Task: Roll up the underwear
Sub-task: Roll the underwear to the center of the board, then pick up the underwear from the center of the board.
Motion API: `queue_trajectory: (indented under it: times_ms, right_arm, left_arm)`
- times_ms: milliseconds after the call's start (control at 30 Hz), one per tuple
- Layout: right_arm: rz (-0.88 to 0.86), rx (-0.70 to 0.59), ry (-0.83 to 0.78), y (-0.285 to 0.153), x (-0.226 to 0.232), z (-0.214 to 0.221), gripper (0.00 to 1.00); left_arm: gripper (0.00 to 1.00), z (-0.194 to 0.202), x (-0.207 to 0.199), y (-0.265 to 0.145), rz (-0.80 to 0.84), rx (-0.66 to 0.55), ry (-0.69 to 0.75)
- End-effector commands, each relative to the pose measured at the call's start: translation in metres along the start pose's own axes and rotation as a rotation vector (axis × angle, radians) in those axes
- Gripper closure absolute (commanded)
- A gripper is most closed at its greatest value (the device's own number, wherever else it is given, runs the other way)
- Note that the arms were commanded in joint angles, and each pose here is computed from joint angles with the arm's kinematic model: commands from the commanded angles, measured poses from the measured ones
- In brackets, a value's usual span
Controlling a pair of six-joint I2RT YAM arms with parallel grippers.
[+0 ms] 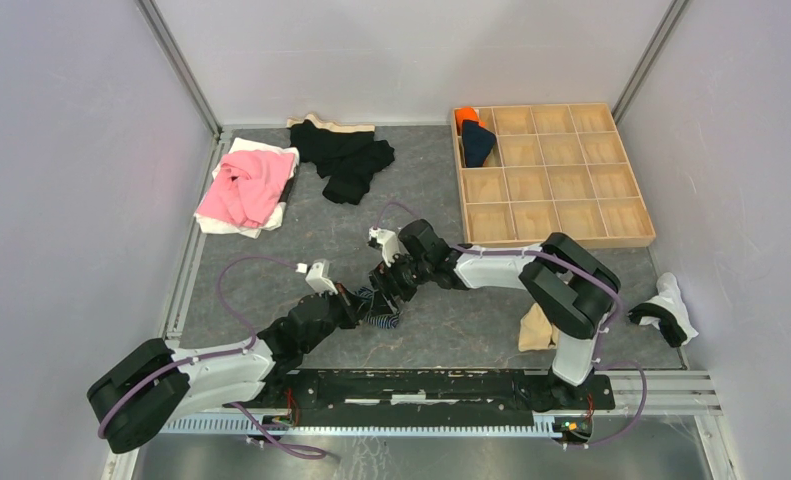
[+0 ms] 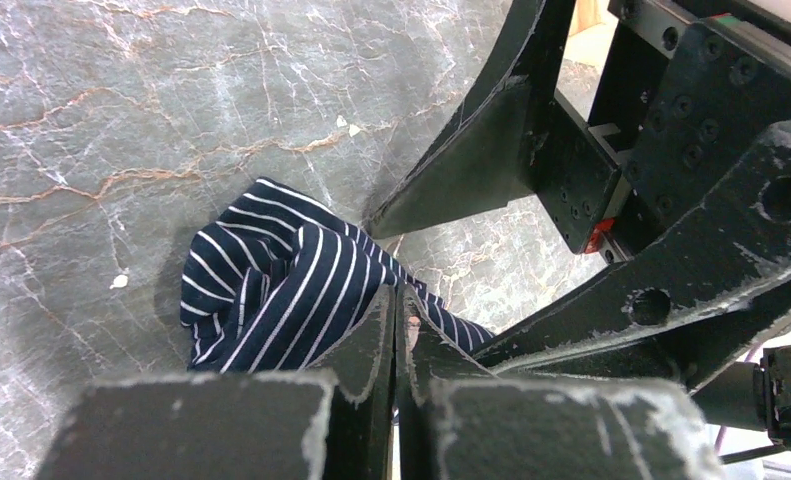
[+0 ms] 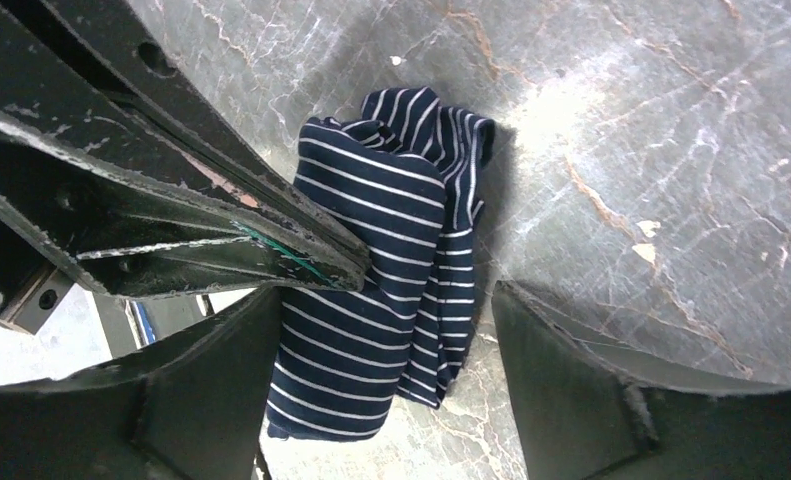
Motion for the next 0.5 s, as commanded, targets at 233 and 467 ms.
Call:
queue_trajectory:
  times_ms: [233, 467]
  right_arm:
    - [0.022, 0.123, 0.058, 0.009, -0.009, 0.045, 0.48]
    - [0.026, 0.150, 0.060, 0.007, -0.009, 0.057, 0.73]
  left_arm:
    - [0.98, 0.018, 0.037, -0.009, -0.113, 0.069, 0.071]
    - [0.98, 0.017, 0.036, -0.010, -0.111, 0.066, 0.069]
Point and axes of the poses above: each gripper's point midway between its finger pads, its own y axis out along the fingers, its own x axis along the line the jaws close on, z = x × y, the point moved 6 cm from there along -y, back along the fingers, and after that the axes turned 9 degrees about -y, right-handed, at the moved point
